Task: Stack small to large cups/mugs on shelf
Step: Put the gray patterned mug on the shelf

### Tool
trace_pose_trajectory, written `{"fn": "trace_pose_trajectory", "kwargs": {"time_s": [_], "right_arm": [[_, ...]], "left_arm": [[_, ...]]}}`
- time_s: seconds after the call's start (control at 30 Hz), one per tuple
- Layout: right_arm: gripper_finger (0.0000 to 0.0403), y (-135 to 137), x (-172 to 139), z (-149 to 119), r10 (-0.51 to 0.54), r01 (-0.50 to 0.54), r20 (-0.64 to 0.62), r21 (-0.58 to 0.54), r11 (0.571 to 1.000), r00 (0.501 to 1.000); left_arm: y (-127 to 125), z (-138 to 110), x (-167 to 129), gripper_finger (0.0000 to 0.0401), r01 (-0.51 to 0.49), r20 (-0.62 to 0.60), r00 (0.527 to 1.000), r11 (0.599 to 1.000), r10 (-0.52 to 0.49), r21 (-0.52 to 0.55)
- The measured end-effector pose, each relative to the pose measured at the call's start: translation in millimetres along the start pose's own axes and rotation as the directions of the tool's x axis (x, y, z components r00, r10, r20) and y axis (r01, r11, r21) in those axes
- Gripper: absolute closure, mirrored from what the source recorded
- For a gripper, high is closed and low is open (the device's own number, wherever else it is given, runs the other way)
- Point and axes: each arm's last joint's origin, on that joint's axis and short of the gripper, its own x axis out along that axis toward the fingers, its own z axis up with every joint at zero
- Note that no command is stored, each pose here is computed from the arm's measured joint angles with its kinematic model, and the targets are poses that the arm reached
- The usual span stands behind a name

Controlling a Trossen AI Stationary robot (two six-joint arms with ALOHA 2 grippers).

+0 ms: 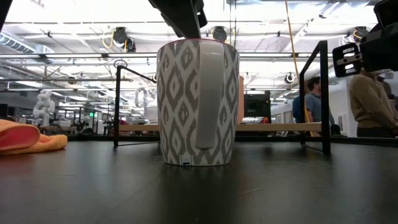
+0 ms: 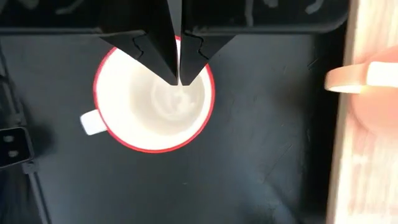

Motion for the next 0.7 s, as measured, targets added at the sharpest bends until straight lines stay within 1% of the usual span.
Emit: {"fn": "trace_pose_trajectory", "kwargs": {"time_s": [0.17, 0.27, 0.37, 0.6, 0.7], "right_arm": [[0.0403, 0, 0, 0, 0.0, 0.0, 0.0, 0.0, 1.0, 1.0], [0.0403, 0, 0, 0, 0.0, 0.0, 0.0, 0.0, 1.0, 1.0], [0.0403, 0, 0, 0, 0.0, 0.0, 0.0, 0.0, 1.0, 1.0], [0.0403, 0, 0, 0, 0.0, 0.0, 0.0, 0.0, 1.0, 1.0], [0.0403, 0, 0, 0, 0.0, 0.0, 0.0, 0.001, 1.0, 1.0]], "left_arm": [[-6, 1, 0, 0.038, 0.033, 0.013, 0.999, 0.999, -0.034, 0.033], [-12, 3, 1, 0.0361, 0.039, 0.033, 0.999, 0.997, -0.042, 0.073], [-17, 4, 1, 0.0325, 0.044, 0.047, 0.998, 0.994, -0.049, 0.1], [-19, 4, 1, 0.0208, 0.046, 0.047, 0.998, 0.994, -0.051, 0.103], [-19, 4, 1, 0.0165, 0.045, 0.048, 0.998, 0.994, -0.05, 0.103]]}}
